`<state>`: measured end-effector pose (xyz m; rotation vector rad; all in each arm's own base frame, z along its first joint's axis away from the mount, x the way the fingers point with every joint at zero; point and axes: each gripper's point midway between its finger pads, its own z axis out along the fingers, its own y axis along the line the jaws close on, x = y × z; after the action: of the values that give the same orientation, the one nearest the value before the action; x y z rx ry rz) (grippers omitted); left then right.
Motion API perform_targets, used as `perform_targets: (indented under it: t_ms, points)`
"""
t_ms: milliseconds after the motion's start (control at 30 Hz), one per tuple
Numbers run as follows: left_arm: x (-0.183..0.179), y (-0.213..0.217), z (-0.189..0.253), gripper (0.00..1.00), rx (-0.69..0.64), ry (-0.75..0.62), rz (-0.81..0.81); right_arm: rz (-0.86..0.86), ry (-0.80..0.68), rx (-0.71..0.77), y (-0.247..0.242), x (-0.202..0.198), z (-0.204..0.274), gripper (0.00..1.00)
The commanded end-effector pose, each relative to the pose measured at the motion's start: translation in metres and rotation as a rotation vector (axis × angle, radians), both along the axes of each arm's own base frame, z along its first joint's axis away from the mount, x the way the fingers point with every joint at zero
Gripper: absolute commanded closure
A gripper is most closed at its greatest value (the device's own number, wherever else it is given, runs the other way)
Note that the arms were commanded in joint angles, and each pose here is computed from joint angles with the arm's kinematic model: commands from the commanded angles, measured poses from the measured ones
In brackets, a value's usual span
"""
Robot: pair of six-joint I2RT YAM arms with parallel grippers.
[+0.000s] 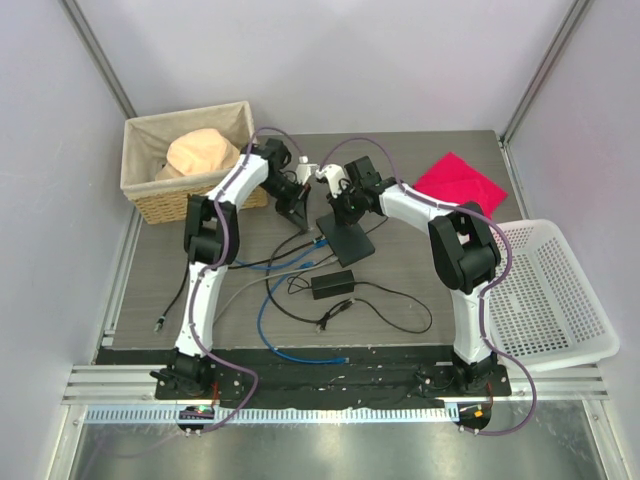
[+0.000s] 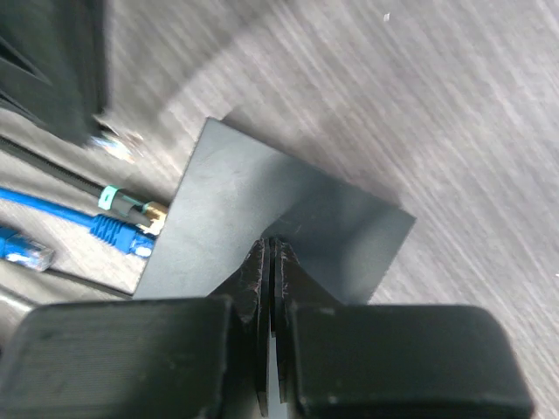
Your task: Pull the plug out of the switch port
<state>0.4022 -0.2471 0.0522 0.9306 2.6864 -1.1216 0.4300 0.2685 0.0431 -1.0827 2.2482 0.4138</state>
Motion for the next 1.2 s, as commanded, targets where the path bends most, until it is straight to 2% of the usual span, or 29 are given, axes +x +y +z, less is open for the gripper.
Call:
perform_targets:
  t_ms: [0, 167, 300, 433, 600, 700, 733, 800, 833, 867, 900, 933, 967, 1000, 1033, 1067, 1100, 1133, 1167]
  points:
    - [0.015, 0.028, 0.077, 1.00, 0.071, -0.279, -0.064, -0.055, 0.199, -0.264, -0.061, -0.044, -0.077, 0.99]
    - [0.012, 0.078, 0.087, 1.00, 0.227, -0.329, -0.054, -0.050, 0.199, -0.260, -0.058, -0.043, -0.078, 0.99]
    - [0.002, 0.132, 0.080, 1.00, 0.444, -0.353, -0.075, -0.050, 0.201, -0.257, -0.056, -0.043, -0.078, 0.99]
    - [-0.026, 0.171, 0.085, 1.00, 0.517, -0.346, -0.132, -0.053, 0.203, -0.258, -0.057, -0.043, -0.079, 0.99]
    - [-0.034, 0.230, 0.117, 1.00, 0.703, -0.467, -0.215, -0.052, 0.208, -0.264, -0.057, -0.043, -0.080, 0.99]
    - [-0.017, 0.254, 0.144, 1.00, 0.791, -0.564, -0.151, -0.051, 0.204, -0.265, -0.056, -0.042, -0.080, 0.99]
    - [-0.010, 0.253, 0.157, 0.95, 0.779, -0.604, -0.113, -0.052, 0.208, -0.266, -0.057, -0.043, -0.081, 0.99]
    - [-0.021, 0.229, 0.162, 0.82, 0.621, -0.563, -0.059, -0.049, 0.205, -0.265, -0.055, -0.042, -0.080, 0.99]
    - [-0.027, 0.215, 0.166, 0.72, 0.539, -0.545, -0.054, -0.048, 0.206, -0.264, -0.055, -0.042, -0.080, 0.99]
    - [-0.044, 0.196, 0.164, 0.68, 0.432, -0.485, -0.055, -0.052, 0.206, -0.265, -0.056, -0.042, -0.080, 0.99]
    - [-0.055, 0.164, 0.166, 0.65, 0.240, -0.453, -0.053, -0.051, 0.206, -0.267, -0.056, -0.042, -0.081, 0.99]
    - [-0.080, 0.148, 0.160, 0.62, 0.145, -0.398, -0.067, -0.053, 0.208, -0.265, -0.056, -0.042, -0.081, 0.99]
    - [-0.079, 0.133, 0.154, 0.62, 0.089, -0.432, -0.083, -0.052, 0.203, -0.263, -0.055, -0.041, -0.080, 0.99]
    - [-0.086, 0.125, 0.148, 0.61, 0.058, -0.444, -0.093, -0.051, 0.202, -0.265, -0.055, -0.041, -0.080, 0.99]
    - [-0.110, 0.124, 0.121, 0.61, 0.067, -0.421, -0.139, -0.050, 0.203, -0.266, -0.055, -0.041, -0.080, 0.99]
    - [-0.113, 0.109, 0.109, 0.60, 0.072, -0.489, -0.217, -0.049, 0.200, -0.262, -0.054, -0.040, -0.079, 0.99]
    - [-0.137, 0.114, 0.074, 0.60, 0.125, -0.441, -0.287, -0.048, 0.201, -0.263, -0.053, -0.041, -0.080, 0.99]
    - [-0.142, 0.101, 0.063, 0.59, 0.125, -0.499, -0.372, -0.050, 0.202, -0.265, -0.055, -0.041, -0.080, 0.99]
    - [-0.147, 0.101, 0.054, 0.58, 0.140, -0.501, -0.395, -0.048, 0.201, -0.265, -0.055, -0.041, -0.080, 0.99]
